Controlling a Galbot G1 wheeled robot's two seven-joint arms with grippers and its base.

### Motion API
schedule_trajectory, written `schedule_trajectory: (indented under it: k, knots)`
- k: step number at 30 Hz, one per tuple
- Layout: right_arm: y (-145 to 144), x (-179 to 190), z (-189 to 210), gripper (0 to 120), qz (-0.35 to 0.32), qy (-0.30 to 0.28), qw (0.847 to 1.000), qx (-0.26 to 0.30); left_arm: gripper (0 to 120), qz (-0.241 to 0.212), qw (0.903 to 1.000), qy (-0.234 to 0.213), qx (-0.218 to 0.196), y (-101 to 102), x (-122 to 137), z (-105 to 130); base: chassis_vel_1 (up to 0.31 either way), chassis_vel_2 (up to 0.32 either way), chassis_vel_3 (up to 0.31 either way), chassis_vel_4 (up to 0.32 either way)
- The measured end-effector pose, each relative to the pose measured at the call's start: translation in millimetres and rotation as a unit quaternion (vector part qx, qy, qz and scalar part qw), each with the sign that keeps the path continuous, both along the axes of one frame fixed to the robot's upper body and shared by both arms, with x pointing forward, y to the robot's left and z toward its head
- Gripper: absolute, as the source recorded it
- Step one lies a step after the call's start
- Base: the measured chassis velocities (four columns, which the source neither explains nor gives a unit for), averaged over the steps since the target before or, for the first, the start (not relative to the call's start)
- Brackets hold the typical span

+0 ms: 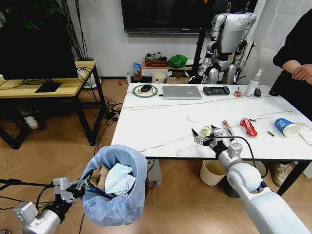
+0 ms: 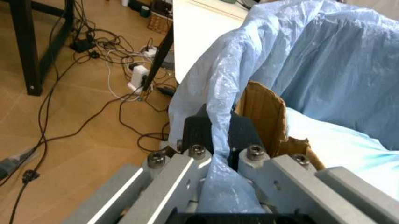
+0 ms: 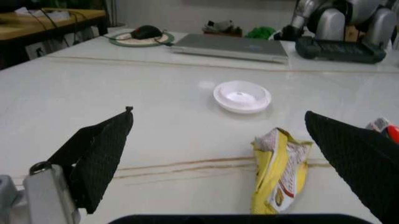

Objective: Pick up the trash bin and place the trash from the table into it.

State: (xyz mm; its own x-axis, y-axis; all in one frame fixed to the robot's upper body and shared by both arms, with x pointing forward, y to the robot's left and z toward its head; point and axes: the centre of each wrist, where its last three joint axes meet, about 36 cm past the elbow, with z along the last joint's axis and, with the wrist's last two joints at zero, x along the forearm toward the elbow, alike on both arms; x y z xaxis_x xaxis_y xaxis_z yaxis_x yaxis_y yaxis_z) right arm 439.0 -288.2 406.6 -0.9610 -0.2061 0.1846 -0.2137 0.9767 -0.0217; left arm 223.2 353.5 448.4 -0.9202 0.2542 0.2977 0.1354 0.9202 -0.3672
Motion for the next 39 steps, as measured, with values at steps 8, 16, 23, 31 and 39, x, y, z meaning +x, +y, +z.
schedule_trajectory:
  k: [8,16,23,31,39]
  knots:
    - [-8.9,18.2,-14.0,100,-0.023,0.036,0.999,0.002,0,0.0,1.0,-0.002,0.001,-1.0,-1.6,0.2,0.0,0.0,0.0,0.0]
    - [-23.7,39.2,-29.9,100,-0.043,0.065,0.997,-0.003,0,0.002,1.0,-0.002,0.002,-0.1,-4.0,-1.1,0.0,0.0,0.0,0.0]
    - [-28.9,54.5,-42.3,91,-0.053,0.08,0.995,-0.001,0,0.004,1.0,-0.003,0.002,-0.3,-4.5,-1.6,0.0,0.0,0.0,0.0]
    - [-22.2,61.5,-43.9,62,-0.049,0.079,0.996,0.004,0,0.006,1.0,-0.004,0.003,0.7,-4.2,-1.8,0.0,0.0,0.0,0.0]
    - [-23.2,66.0,-44.2,34,-0.052,0.079,0.995,0.006,0,0.007,1.0,-0.002,0.003,1.7,-4.3,-3.6,0.0,0.0,0.0,0.0]
